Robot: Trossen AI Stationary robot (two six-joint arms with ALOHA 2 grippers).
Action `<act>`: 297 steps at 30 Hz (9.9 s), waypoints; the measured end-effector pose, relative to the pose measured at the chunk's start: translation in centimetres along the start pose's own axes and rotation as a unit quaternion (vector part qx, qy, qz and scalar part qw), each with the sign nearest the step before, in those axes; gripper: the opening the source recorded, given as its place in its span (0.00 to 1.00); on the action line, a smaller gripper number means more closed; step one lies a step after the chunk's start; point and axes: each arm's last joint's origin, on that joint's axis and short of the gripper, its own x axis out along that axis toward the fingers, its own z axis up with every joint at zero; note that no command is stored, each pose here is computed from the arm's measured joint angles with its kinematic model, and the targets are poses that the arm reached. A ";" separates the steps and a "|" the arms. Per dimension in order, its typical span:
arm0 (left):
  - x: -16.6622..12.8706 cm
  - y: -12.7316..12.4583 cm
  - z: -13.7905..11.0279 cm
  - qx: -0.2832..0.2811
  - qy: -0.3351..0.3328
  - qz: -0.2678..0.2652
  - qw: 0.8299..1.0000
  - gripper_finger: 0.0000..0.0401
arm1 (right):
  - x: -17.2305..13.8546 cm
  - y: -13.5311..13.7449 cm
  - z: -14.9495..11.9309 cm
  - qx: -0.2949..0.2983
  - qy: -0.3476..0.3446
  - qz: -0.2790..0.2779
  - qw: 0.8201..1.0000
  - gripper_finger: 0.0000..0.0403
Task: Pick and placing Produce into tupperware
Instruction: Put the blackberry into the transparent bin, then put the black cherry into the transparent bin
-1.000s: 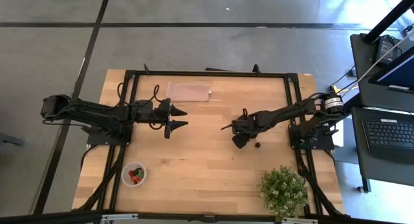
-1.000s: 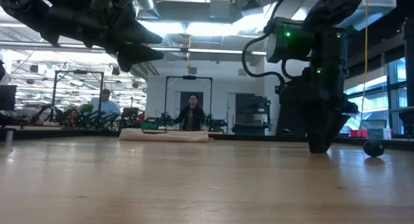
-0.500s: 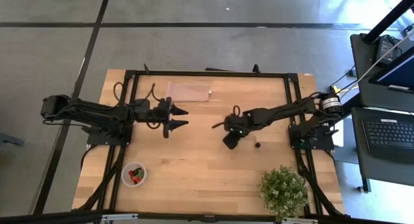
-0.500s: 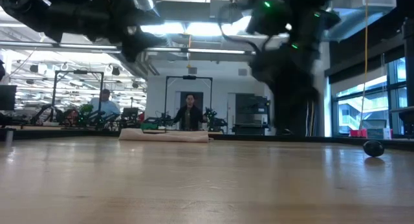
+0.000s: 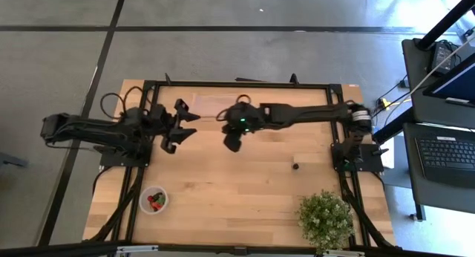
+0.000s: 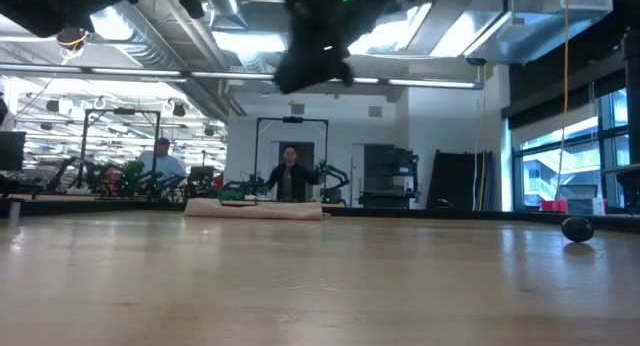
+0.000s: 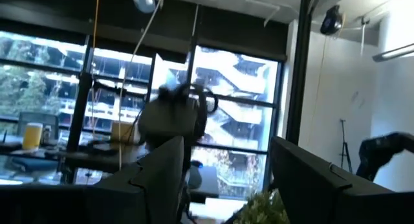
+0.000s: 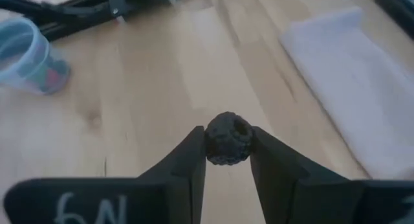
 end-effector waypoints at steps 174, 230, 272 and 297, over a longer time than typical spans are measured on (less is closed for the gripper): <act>3.3 -0.5 -9.9 -0.079 0.669 0.117 0.729 0.22 | -20.6 -8.3 -17.9 0.145 -0.239 -0.159 0.947 0.66; -0.9 -13.1 -9.8 -0.255 0.816 0.375 0.359 0.29 | -21.3 -7.9 -16.4 0.061 -0.301 -0.158 0.939 0.66; 6.1 -6.9 10.1 0.001 0.350 0.078 0.933 0.29 | -18.8 -5.8 -13.2 0.173 0.118 -0.143 0.967 0.66; -4.8 -1.7 -3.4 -0.039 0.211 0.112 0.970 0.19 | -14.1 -4.0 -16.6 0.222 0.214 -0.157 0.938 0.66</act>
